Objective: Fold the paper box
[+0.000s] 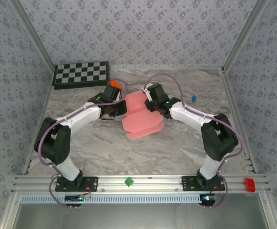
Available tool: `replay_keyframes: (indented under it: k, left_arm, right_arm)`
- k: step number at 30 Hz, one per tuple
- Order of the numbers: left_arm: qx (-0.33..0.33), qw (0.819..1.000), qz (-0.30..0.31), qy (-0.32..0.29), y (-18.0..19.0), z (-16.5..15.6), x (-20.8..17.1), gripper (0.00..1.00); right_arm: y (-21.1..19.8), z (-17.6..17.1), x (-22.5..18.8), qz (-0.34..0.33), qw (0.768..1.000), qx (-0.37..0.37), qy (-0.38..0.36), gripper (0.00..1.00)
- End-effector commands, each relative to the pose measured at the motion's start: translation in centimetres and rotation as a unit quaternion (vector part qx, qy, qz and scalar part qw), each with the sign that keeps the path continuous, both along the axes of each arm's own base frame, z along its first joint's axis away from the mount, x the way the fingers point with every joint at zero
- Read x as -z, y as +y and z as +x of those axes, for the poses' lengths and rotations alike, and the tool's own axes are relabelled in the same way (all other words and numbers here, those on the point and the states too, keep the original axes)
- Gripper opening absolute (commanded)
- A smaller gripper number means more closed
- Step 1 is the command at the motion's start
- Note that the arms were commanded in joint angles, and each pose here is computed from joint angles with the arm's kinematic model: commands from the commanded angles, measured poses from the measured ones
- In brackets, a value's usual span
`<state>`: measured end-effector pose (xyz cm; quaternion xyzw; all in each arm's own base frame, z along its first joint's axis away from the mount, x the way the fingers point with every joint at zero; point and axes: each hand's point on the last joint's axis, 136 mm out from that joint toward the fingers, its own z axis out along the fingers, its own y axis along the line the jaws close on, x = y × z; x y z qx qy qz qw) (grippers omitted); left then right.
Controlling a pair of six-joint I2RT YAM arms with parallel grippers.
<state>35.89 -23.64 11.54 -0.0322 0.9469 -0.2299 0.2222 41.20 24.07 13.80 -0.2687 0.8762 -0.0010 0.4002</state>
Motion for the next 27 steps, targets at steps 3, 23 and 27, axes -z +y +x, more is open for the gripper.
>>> replay_keyframes:
  k: [3,23,27]
  left_arm:
    - [-0.003,1.000,-0.012,-0.001,-0.3,0.8,-0.9,0.00]
    - [-0.012,1.000,-0.008,0.008,0.0,0.8,-0.2,0.00]
    - [-0.015,1.000,-0.006,0.010,0.1,0.8,0.0,0.00]
  right_arm:
    - [-1.7,0.9,-0.2,-0.039,0.996,0.077,-0.024,0.26]
    - [-2.8,0.5,0.4,-0.144,0.978,0.148,-0.042,0.24]
    - [-2.9,0.5,0.5,-0.148,0.976,0.155,-0.042,0.21]
